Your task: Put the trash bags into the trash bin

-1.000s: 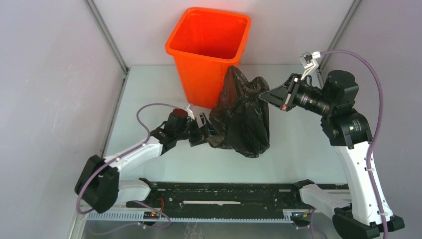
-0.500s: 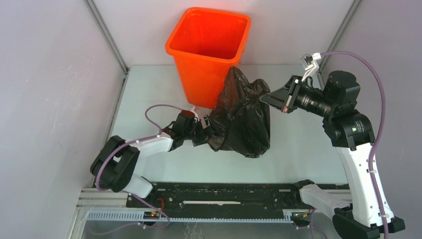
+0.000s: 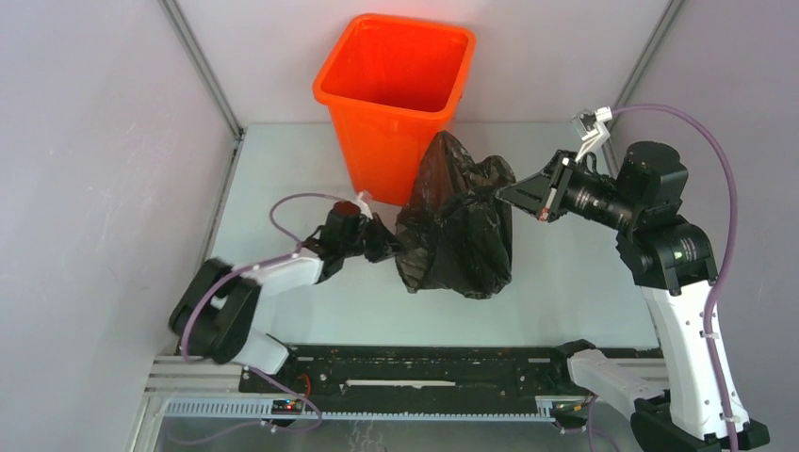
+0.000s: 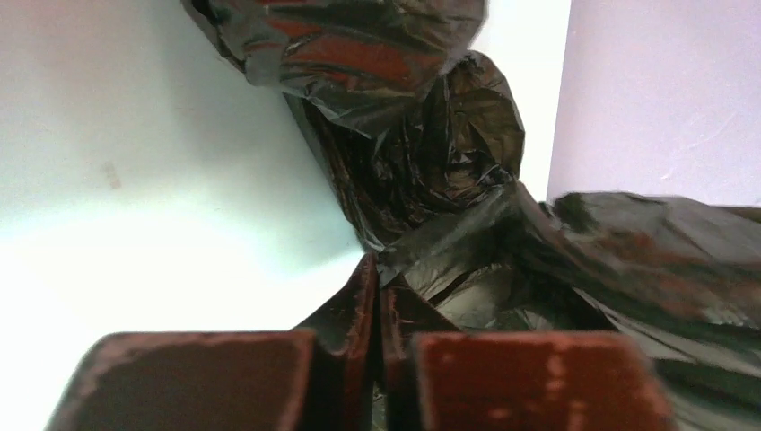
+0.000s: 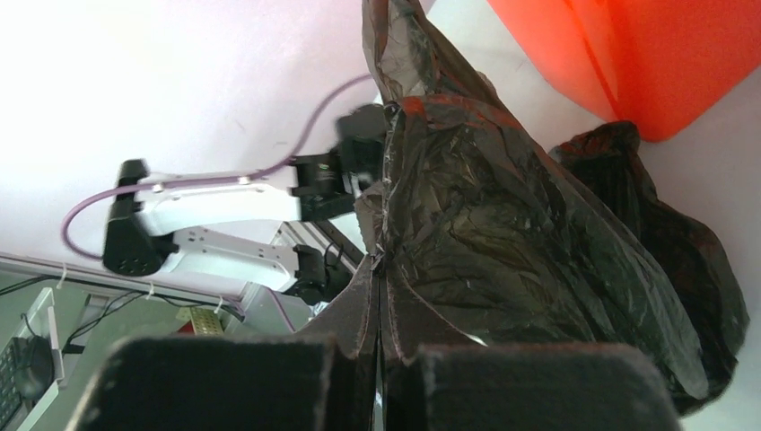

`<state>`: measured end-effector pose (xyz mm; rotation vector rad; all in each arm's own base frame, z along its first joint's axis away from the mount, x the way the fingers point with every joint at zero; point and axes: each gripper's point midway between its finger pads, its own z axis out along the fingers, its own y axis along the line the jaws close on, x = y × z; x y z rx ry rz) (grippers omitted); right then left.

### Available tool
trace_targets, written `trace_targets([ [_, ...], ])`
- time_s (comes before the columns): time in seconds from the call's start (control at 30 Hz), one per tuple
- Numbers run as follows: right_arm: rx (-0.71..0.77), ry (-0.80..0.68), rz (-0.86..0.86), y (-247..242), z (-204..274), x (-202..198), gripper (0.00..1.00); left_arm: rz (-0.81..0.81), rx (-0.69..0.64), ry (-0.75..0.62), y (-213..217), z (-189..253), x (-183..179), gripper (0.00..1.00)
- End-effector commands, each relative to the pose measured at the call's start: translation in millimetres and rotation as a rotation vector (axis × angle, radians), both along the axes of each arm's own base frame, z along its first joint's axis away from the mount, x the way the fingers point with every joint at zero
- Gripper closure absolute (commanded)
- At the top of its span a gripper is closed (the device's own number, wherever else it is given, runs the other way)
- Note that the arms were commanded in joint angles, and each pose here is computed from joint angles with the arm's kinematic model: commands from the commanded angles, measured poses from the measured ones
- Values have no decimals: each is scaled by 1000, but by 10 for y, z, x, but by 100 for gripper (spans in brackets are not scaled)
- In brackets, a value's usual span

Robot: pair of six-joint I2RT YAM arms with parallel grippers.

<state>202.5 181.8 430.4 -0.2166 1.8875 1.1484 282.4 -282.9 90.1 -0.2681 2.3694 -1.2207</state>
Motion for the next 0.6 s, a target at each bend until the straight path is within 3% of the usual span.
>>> trace_targets([
  [0.0, -53, -16, -63, -137, -66, -75, 100, 107, 73, -185, 462, 819, 62, 99],
  [0.13, -110, 86, -90, -177, -437, -26, 100, 333, 169, -308, 1263, 1504, -108, 100],
  [0.23, -93, 161, 18, 56, -617, -15, 100, 569, 250, -427, 1945, 2191, -348, 100],
  [0.33, -79, 172, 113, 439, -628, 27, 100, 687, 348, -548, 2373, 2966, -697, 100],
  [0.47, -27, 134, 291, 1039, -210, -12, 100, 755, 382, -752, 2688, 4265, -1167, 100],
  [0.53, -44, 48, 358, 1269, 208, -64, 100, 743, 285, -914, 2681, 5004, -1483, 100],
  [0.57, -20, -58, 363, 1268, 631, -130, 100, 752, 170, -1048, 2689, 5467, -1785, 100],
])
